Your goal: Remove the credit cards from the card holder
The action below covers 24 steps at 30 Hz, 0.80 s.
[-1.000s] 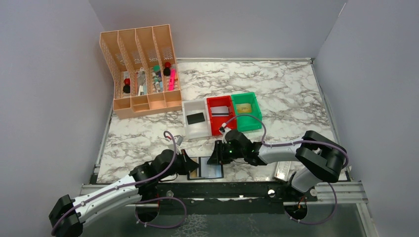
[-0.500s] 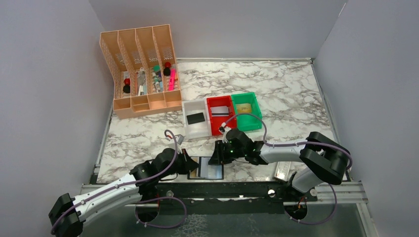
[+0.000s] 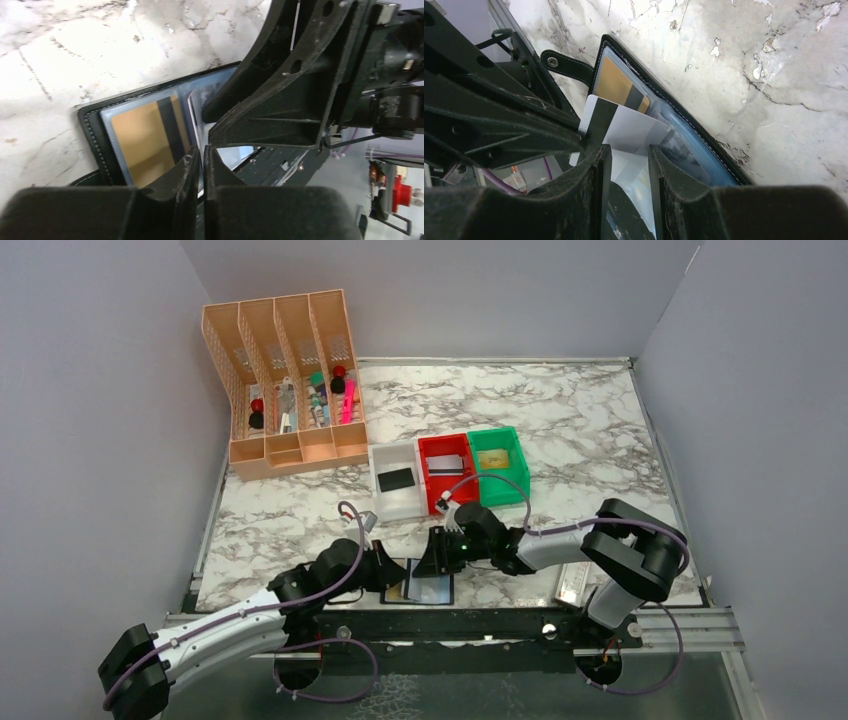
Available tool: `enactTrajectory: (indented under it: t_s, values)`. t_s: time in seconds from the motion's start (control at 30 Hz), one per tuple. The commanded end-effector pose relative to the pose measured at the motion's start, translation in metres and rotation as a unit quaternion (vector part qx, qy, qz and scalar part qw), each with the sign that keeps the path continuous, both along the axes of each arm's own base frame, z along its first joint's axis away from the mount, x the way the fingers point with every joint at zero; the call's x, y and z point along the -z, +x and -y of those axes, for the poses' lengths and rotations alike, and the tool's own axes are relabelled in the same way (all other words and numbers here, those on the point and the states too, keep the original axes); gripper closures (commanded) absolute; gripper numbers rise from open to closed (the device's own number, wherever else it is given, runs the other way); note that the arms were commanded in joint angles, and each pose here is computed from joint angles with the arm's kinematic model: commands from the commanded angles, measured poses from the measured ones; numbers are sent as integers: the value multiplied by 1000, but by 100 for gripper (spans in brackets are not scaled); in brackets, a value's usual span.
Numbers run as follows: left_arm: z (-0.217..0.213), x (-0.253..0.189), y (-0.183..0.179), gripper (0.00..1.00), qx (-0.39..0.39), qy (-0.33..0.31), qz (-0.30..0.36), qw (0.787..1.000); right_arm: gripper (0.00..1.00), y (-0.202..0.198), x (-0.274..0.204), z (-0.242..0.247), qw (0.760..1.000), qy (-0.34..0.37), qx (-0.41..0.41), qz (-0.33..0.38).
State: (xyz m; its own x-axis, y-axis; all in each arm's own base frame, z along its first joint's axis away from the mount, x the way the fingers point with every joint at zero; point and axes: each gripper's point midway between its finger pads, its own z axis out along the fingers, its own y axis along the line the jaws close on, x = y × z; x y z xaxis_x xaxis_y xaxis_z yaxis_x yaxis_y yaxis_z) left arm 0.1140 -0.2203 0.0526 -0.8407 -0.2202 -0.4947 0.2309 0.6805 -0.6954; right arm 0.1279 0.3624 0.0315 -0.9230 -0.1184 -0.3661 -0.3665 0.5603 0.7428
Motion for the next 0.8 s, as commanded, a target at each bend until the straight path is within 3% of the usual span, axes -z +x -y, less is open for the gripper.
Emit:
enactTrajectory:
  t_s: [0.0, 0.13, 0.23, 0.3, 0.47, 0.77]
  values:
    - [21, -18, -8, 82, 42, -70, 12, 997, 61, -16, 31, 17, 999, -30, 5, -40]
    - [28, -16, -13, 72, 63, -79, 5, 995, 61, -17, 35, 18, 998, -32, 8, -45]
    - [28, -8, -14, 71, 67, -59, -6, 996, 61, -18, 36, 20, 998, -31, 12, -48]
    - [26, -3, -12, 74, 60, -42, -12, 997, 61, -18, 36, 21, 998, -31, 14, -48]
    - [20, -3, -3, 98, 40, -16, -3, 999, 61, -14, 28, 23, 999, -32, 21, -35]
    - [-10, -32, 11, 100, -18, 20, 40, 999, 60, 3, -3, 27, 998, -36, 38, 25]
